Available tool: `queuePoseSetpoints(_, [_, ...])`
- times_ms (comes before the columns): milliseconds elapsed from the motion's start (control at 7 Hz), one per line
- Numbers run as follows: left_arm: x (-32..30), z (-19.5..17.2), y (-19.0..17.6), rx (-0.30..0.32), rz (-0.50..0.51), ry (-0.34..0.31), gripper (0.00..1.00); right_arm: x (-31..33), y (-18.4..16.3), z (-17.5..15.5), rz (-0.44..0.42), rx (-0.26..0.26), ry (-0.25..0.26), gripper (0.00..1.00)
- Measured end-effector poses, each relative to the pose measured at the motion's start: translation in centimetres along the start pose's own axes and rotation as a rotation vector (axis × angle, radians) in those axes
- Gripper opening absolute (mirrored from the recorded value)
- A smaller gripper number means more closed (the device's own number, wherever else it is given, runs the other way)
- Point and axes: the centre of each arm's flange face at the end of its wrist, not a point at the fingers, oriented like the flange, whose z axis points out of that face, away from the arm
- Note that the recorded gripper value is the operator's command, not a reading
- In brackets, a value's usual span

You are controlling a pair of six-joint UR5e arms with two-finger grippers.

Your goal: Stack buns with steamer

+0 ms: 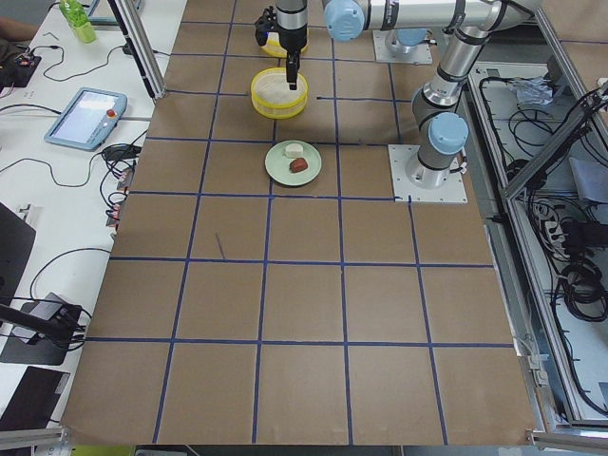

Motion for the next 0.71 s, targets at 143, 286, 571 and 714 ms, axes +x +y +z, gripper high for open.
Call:
queuePoseSetpoints(143, [-0.1, 1.5, -0.6, -0.003, 0.003, 0.002, 1.0, 3.4, -0.7, 3.5, -0.031, 0.017, -0.001, 0.92])
queuePoseSetpoints(286, [-0.1, 3.0, -0.8, -0.005, 0.005, 0.002, 1.0, 6.8, -1.6, 6.6, -0.033, 0.036, -0.004, 0.9])
queuePoseSetpoints(571, [-0.2, 5.2, -1.1, -0.022, 0.004, 0.005, 1.0, 10.4, -3.4, 11.3, -0.017, 0.071, -0.029, 0.79])
queuePoseSetpoints(714, [-0.3, 7.2, -1.6, -0.025, 0.004, 0.005, 1.0, 10.8, -4.0, 12.9, -0.017, 0.078, -0.054, 0.59])
